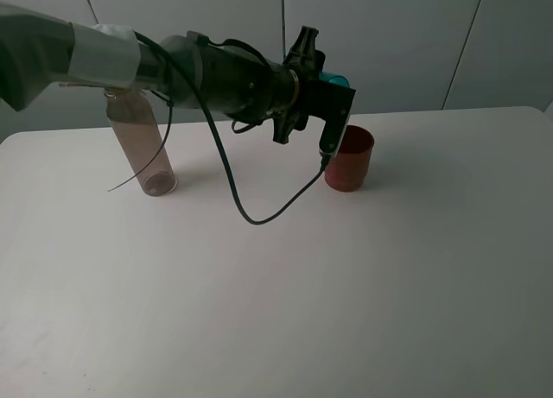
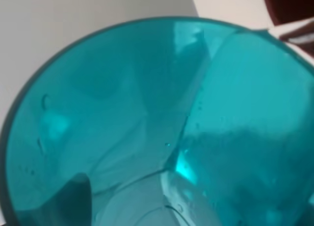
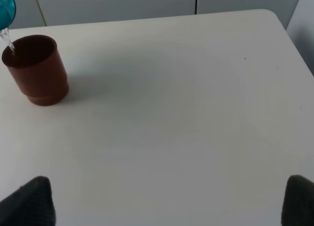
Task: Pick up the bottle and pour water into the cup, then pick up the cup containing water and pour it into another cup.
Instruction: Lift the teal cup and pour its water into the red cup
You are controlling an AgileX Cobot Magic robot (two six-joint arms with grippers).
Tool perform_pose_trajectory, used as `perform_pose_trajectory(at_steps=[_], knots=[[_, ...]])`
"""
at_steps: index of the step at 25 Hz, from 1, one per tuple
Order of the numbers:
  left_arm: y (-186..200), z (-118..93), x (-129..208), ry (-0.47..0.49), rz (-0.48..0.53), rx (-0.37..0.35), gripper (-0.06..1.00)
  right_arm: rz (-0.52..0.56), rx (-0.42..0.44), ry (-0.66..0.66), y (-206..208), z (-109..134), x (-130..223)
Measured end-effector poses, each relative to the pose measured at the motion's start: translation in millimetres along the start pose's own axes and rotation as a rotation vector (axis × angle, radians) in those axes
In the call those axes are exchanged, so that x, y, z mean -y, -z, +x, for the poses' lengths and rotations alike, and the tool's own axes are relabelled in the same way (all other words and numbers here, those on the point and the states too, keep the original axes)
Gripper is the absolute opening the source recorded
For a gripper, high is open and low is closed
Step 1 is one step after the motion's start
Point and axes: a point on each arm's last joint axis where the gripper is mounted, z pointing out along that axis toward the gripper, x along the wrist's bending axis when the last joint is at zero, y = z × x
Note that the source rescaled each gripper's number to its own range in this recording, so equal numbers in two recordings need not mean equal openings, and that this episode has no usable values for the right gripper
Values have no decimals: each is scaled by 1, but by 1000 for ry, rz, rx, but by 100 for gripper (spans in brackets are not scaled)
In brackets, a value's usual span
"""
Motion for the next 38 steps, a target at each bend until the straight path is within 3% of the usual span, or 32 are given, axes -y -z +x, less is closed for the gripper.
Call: perform_pose_trajectory(at_steps=[13, 26, 38], knots=[[-2, 2, -1, -23, -4, -8, 15, 0, 0, 0, 0, 0, 0], [-3, 0, -1, -190, -4, -4, 15, 0, 0, 0, 0, 0, 0], [-3, 0, -1, -214, -5, -4, 15, 0, 0, 0, 0, 0, 0]])
